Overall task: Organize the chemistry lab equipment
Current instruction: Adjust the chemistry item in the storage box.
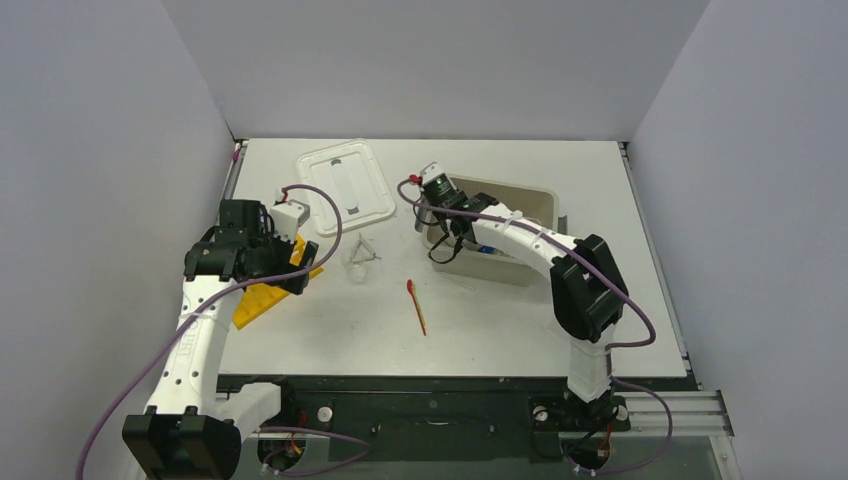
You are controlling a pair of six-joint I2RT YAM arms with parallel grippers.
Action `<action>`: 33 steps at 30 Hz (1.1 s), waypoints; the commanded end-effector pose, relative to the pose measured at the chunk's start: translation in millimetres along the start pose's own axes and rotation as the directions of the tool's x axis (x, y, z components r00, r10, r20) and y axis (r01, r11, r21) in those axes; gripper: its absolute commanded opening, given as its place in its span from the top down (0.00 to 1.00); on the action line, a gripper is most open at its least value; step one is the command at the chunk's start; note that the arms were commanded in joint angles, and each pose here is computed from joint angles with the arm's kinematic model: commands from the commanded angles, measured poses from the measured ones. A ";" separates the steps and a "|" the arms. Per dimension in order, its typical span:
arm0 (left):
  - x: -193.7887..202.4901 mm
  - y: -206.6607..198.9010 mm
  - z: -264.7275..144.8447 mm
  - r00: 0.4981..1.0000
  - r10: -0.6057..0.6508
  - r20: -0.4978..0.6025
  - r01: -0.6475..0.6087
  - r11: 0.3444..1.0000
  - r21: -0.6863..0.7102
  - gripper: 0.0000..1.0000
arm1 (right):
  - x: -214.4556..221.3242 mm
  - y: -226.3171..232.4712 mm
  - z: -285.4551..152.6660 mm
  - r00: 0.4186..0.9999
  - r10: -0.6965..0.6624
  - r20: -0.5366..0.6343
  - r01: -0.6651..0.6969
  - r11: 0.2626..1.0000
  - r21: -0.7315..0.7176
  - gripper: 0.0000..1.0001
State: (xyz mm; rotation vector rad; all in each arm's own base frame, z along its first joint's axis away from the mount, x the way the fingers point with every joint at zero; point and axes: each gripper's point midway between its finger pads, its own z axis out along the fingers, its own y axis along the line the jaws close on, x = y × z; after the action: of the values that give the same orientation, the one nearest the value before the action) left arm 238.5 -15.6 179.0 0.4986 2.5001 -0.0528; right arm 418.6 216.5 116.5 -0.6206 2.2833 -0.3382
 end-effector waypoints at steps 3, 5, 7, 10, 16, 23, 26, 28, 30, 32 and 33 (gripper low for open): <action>-6.0 2.8 -2.5 1.000 0.006 0.028 -0.006 1.000 -0.008 0.03 | 11.6 11.7 -14.9 0.942 -0.335 0.002 0.334 0.939 -0.078 1.00; -4.6 3.3 -2.7 1.000 0.009 0.028 -0.009 1.000 -0.012 0.03 | 19.1 14.5 -12.4 0.939 -0.344 -0.014 0.341 0.935 -0.097 0.99; -3.2 3.6 -3.0 1.000 0.012 0.027 -0.012 1.000 -0.016 0.03 | 24.4 16.7 -9.1 0.943 -0.332 -0.028 0.328 0.939 -0.104 0.96; -2.8 3.7 -3.6 1.000 0.015 0.027 -0.014 1.000 -0.019 0.03 | 24.0 13.6 -2.8 0.967 -0.250 -0.045 0.246 0.965 -0.087 0.91; -4.0 3.4 -5.6 0.999 0.014 0.034 -0.014 1.000 -0.018 0.03 | -12.1 -7.0 -16.8 0.999 -0.004 0.042 0.010 0.992 -0.128 0.45; -10.3 3.4 -9.4 0.999 0.007 0.047 -0.006 1.000 -0.015 0.03 | -89.7 -29.2 -89.8 0.932 0.227 0.281 -0.173 0.963 -0.205 0.31; -13.1 2.4 -10.7 0.999 0.002 0.054 -0.001 1.000 -0.009 0.03 | -110.9 -28.5 -121.3 0.897 0.260 0.357 -0.200 0.960 -0.196 0.32; -13.5 2.2 -10.5 0.999 0.001 0.054 -0.001 1.000 -0.007 0.03 | -115.1 -21.1 -129.1 0.899 0.256 0.356 -0.198 0.961 -0.192 0.35; -12.5 2.2 -9.8 0.999 0.000 0.050 0.000 1.000 -0.007 0.03 | -113.2 -20.2 -127.3 0.903 0.262 0.340 -0.212 0.961 -0.176 0.37; -10.3 2.2 -9.1 0.999 0.005 0.047 -0.004 1.000 -0.008 0.03 | -106.6 -18.8 -124.7 0.908 0.259 0.330 -0.213 0.962 -0.171 0.38; -10.3 2.9 -9.6 0.999 0.009 0.050 -0.009 1.000 -0.013 0.03 | -102.9 -17.9 -126.4 0.909 0.259 0.328 -0.212 0.962 -0.173 0.38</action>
State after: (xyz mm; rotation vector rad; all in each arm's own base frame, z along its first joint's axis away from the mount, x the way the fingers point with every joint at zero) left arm 237.7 -15.6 179.0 0.5020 2.4977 -0.0523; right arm 398.7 278.2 283.5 -0.4907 1.9756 0.0971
